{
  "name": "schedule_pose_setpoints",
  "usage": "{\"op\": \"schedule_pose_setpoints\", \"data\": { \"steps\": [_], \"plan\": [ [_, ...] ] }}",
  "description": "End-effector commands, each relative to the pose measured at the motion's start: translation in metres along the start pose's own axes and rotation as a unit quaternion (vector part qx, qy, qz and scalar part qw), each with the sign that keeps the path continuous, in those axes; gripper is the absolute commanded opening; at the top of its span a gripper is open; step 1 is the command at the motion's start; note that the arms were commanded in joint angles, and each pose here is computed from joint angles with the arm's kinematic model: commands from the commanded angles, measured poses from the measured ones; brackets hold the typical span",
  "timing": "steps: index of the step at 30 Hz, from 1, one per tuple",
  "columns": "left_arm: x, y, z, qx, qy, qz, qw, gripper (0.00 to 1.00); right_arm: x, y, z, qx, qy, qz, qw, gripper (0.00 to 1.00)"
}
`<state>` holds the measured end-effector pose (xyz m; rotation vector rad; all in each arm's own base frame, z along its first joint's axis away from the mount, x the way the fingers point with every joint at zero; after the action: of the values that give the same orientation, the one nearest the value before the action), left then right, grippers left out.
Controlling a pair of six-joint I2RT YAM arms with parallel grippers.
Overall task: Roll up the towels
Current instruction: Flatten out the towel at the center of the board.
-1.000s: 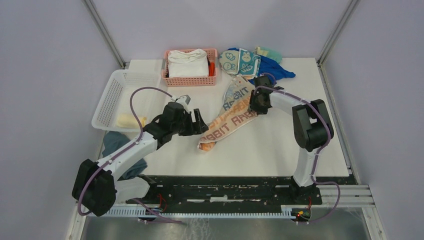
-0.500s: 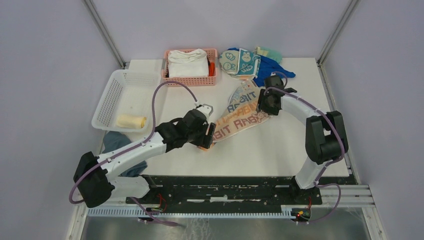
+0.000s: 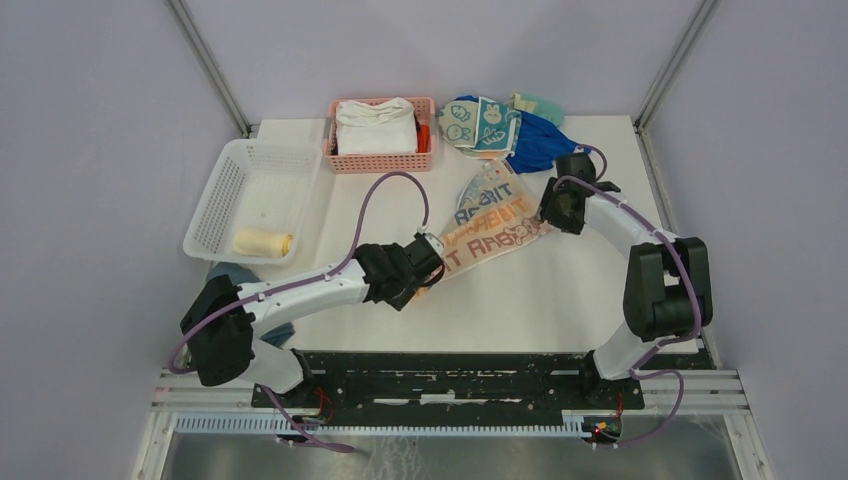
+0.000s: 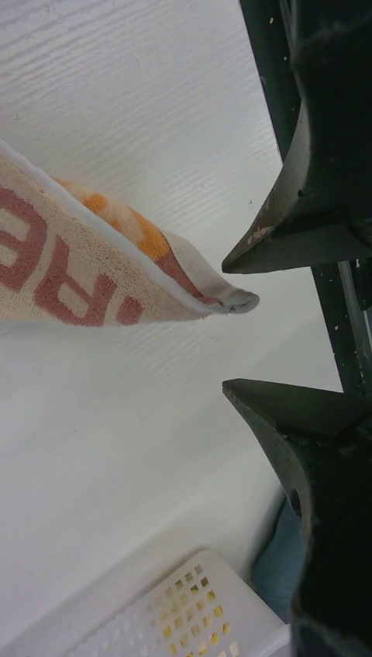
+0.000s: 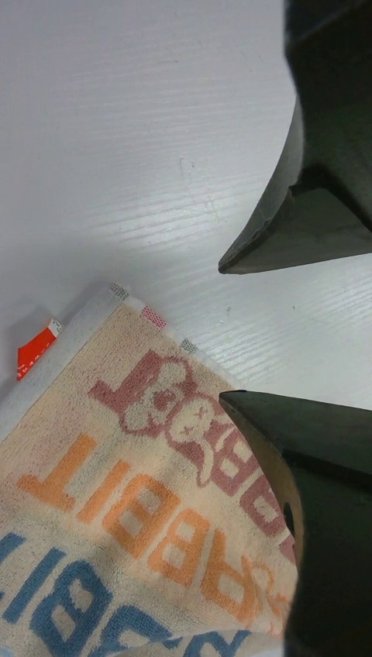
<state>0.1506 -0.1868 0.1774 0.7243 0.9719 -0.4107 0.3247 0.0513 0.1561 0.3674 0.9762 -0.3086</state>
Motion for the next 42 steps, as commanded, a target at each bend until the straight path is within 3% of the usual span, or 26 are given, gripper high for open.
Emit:
{"op": "schedule_pose_setpoints", "data": {
  "steps": [1,10,17,29,37,42],
  "plan": [
    [-0.008,0.007,0.019,0.017,-0.044,0.018,0.999,0.58,-0.006,-0.004,0.01,0.022,-0.035,-0.002,0.999,0.65],
    [0.001,0.002,0.022,0.03,-0.055,0.004,0.998,0.38,0.012,-0.019,0.019,0.046,-0.04,-0.02,0.998,0.65],
    [0.001,0.002,0.023,0.03,-0.057,0.001,0.998,0.13,0.029,-0.011,0.034,0.041,-0.027,-0.024,0.999,0.61],
    [-0.005,0.005,0.02,0.016,-0.077,0.001,0.997,0.1,0.057,-0.003,0.038,0.044,0.007,-0.021,0.999,0.47],
    [-0.005,0.006,0.018,0.005,-0.081,0.011,0.997,0.08,0.073,-0.008,0.021,0.039,0.064,-0.048,0.996,0.37],
    [-0.008,0.013,0.02,-0.006,-0.098,0.037,0.995,0.05,0.067,-0.012,0.02,0.032,0.058,-0.055,0.996,0.16]
  ]
}}
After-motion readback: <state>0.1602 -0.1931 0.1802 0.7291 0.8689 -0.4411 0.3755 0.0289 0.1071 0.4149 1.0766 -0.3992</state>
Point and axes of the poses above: each gripper's point midway between its finger pads, its own x axis out along the fingers, its own y axis along the line the jaws close on, z = x × y, the point moved 10 cm from there along -x, back along the fingers, and after that the axes turned 5 degrees about x, right-handed, at the moved point
